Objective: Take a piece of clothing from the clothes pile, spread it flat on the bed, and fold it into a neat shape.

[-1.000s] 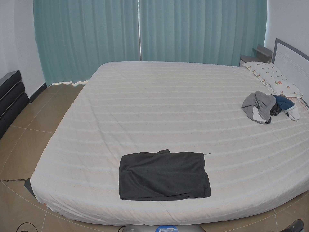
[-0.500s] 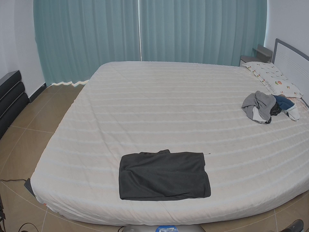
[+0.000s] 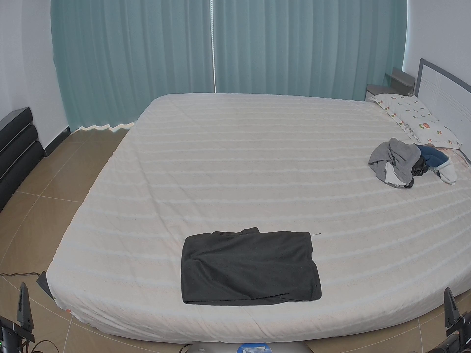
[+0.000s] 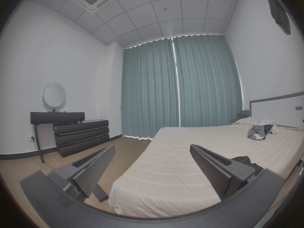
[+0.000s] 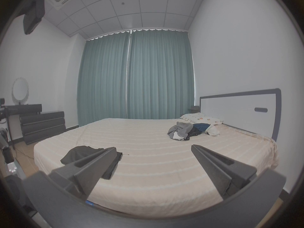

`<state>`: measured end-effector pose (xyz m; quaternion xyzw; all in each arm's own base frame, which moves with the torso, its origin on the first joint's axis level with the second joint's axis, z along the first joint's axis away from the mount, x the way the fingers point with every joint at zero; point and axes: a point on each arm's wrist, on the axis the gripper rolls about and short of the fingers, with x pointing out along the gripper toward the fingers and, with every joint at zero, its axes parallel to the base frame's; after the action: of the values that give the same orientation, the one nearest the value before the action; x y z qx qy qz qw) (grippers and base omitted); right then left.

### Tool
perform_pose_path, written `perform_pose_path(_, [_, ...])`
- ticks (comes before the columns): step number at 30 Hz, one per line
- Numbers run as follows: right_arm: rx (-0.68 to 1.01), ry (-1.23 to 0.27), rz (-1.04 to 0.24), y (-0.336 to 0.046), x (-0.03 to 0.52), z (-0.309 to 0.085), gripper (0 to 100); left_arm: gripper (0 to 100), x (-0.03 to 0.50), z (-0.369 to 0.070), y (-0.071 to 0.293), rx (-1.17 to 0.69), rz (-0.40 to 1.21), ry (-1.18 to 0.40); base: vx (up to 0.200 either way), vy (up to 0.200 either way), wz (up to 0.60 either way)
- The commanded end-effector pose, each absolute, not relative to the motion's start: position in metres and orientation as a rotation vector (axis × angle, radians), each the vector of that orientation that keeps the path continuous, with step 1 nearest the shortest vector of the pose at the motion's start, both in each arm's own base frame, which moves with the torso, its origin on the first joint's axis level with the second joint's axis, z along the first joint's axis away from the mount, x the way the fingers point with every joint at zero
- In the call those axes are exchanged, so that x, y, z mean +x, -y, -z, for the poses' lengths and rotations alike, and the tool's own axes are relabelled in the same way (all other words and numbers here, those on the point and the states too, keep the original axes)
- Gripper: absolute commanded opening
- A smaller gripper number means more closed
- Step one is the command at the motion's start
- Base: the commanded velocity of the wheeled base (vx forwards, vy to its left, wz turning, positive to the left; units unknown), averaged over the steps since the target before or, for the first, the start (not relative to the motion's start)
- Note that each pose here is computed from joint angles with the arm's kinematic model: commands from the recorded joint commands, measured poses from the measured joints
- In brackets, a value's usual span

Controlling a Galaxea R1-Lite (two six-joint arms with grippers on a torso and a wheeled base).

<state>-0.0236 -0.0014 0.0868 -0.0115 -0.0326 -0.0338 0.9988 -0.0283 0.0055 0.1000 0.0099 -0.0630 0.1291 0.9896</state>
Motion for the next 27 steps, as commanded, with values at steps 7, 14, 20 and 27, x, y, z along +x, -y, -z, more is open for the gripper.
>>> perform_pose_path(7, [0.036, 0.023, 0.059, 0.0013, -0.0227, -0.0779, 100, 100, -0.0226, -0.0824, -0.0015, 0.042, -0.078, 0.058, 0.0, 0.0, 0.0])
perform_pose_path(14, [0.039, 0.024, 0.059, 0.0013, -0.0228, -0.078, 100, 100, -0.0226, -0.0817, -0.0007, 0.024, -0.039, 0.05, 0.0, 0.0, 0.0])
perform_pose_path(20, [0.041, 0.024, 0.059, 0.0013, -0.0228, -0.078, 100, 100, -0.0226, -0.0817, -0.0014, -0.006, -0.07, 0.051, 0.0, 0.0, 0.0])
perform_pose_path(27, [0.039, 0.024, 0.059, 0.0013, -0.0228, -0.078, 100, 100, -0.0227, -0.0818, -0.0009, 0.013, -0.046, 0.049, 0.0, 0.0, 0.0])
